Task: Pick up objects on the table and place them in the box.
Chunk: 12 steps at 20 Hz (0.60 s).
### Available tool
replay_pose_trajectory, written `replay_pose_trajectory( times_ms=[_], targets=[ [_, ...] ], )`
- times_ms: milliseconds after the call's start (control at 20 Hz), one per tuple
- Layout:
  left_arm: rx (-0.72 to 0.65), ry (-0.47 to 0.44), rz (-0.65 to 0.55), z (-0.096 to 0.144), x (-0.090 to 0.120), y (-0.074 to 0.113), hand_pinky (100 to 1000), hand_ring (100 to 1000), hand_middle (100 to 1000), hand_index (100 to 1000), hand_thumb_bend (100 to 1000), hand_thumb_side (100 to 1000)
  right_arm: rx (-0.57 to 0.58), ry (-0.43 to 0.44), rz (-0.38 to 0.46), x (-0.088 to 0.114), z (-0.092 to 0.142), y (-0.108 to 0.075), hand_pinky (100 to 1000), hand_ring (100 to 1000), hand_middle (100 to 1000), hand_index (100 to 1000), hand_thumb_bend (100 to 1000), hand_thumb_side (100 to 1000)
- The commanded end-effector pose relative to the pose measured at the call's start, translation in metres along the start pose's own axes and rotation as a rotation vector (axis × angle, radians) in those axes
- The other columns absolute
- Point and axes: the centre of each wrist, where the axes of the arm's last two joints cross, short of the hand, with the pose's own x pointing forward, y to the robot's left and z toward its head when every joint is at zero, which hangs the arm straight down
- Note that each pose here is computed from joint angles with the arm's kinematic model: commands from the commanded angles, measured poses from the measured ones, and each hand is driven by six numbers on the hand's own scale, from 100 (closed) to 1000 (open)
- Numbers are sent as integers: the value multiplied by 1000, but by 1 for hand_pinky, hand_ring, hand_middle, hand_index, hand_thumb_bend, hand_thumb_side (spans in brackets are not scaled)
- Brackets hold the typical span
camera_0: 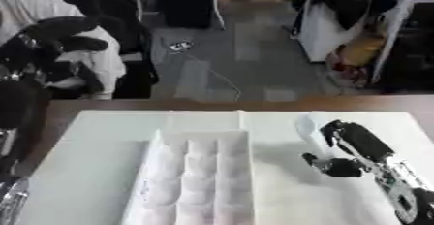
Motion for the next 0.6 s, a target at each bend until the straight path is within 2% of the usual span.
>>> replay_pose_trajectory(
  times_ms=[50,300,600],
  targets=[
    [-8,-32,-8,-5,6,2,428,704,799,842,547,910,-79,-18,29,3,-7,-17,100,100,100,100,334,599],
    [-9,-34,-7,-5,6,2,429,705,799,842,546,910,-100,-60,53,14,-16,-34,100,100,100,100,285,606],
    [-7,-42,-5,-6,7,2,431,706,799,842,546,911,-153,-142,26,30,-26,-53,100,100,100,100,273,616]
  ],
)
